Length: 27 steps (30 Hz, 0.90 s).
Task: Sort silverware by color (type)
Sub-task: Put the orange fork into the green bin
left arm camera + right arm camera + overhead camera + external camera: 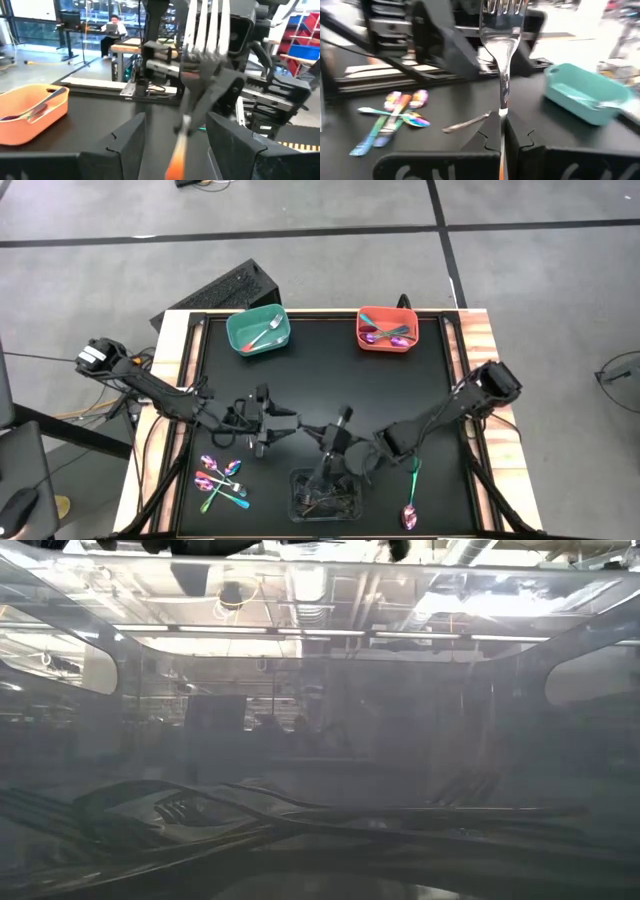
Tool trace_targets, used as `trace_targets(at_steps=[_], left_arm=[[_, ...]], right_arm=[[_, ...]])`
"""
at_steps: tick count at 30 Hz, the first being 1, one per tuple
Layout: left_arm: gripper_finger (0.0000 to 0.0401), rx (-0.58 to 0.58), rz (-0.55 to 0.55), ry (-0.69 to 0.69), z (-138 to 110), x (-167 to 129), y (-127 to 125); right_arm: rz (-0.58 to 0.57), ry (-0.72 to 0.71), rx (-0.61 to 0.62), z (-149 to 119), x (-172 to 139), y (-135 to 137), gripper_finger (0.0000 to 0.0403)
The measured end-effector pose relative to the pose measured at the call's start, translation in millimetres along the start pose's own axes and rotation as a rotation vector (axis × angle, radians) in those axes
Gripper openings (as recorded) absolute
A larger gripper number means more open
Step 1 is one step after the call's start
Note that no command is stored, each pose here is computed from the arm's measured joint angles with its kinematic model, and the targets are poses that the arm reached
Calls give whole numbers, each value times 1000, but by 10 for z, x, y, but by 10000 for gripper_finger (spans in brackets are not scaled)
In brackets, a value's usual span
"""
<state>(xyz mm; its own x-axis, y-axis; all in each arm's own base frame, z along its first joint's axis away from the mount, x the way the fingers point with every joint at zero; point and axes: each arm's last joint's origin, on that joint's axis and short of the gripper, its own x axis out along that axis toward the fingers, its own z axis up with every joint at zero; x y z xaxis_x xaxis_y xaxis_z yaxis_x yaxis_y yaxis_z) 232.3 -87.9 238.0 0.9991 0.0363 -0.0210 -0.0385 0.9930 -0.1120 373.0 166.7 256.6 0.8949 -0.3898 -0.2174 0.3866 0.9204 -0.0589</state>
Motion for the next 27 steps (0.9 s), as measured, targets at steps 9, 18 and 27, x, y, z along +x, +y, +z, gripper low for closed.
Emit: trace_targets(at_steps=[9,18,27], left_arm=[[192,65,-162,-35,43,-4,-51],[155,97,-168,-97,122,10,-39],[81,108,-224,-94,132,56,54]], right_arm=[[128,-28,12,76,95,-39,11],[167,-20,14,79,126,-57,11],[171,-49,12,111,125,-53,11]])
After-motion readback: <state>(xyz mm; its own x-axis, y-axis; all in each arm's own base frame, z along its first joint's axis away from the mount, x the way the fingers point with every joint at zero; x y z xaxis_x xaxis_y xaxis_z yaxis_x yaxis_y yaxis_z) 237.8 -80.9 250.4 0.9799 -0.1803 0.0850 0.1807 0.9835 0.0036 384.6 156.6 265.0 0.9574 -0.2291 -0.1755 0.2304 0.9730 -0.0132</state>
